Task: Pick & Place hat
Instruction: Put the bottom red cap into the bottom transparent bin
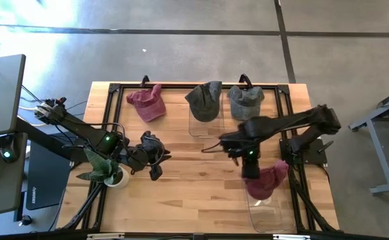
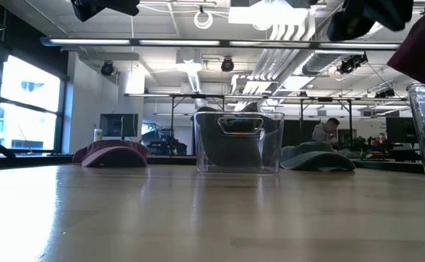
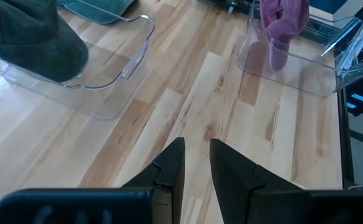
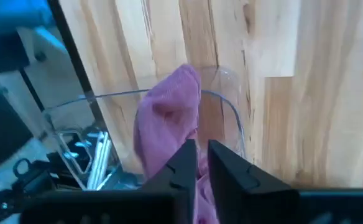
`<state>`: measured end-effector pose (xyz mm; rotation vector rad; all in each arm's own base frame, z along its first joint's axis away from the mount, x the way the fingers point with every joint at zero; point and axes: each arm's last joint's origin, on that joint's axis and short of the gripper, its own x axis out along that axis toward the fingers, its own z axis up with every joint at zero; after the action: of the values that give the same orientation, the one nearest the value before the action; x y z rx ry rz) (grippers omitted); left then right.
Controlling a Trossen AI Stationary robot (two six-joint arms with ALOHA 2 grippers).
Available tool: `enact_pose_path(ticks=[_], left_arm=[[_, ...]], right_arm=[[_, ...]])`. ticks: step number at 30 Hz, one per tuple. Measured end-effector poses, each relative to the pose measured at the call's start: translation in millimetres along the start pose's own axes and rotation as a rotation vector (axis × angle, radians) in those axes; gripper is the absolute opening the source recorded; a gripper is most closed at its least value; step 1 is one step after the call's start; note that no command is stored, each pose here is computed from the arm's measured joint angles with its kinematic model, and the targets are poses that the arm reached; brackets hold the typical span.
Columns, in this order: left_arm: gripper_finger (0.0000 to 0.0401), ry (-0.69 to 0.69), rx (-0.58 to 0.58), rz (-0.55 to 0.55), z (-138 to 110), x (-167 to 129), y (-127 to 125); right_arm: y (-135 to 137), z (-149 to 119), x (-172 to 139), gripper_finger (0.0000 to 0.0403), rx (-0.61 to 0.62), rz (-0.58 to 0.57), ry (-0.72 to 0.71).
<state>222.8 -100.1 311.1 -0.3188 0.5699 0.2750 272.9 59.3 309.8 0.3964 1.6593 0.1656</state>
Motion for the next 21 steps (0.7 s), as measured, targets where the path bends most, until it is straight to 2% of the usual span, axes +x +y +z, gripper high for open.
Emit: enact_pose_path(ticks=[4, 8, 12, 16, 21], left_arm=[[0.0071, 0.002, 0.02, -0.001, -0.1, 0.0, -0.1], [0.0071, 0.001, 0.02, -0.002, -0.1, 0.0, -0.1], [0.0071, 0.005, 0.02, 0.002, -0.8, 1.5, -0.6], [0.0071, 0.018, 0.031, 0.016, -3.7, 6.8, -2.3], [0.0071, 0.052, 0.035, -0.012, -7.0, 13.9, -6.9]], right_arm=[[2.5, -18.1, -23.3, 0.0102, 0.025, 0.105, -0.108], [15.9, -23.5, -30.6, 0.0185, -0.127, 0.198, -0.193], [26.4, -15.9, -18.1, 0.0246, -0.252, 0.164, -0.18], [28.7, 6.0, 7.5, 0.0251, -0.247, 0.128, -0.094], [24.4, 25.1, 35.9, 0.0217, -0.215, 0.142, 0.059]])
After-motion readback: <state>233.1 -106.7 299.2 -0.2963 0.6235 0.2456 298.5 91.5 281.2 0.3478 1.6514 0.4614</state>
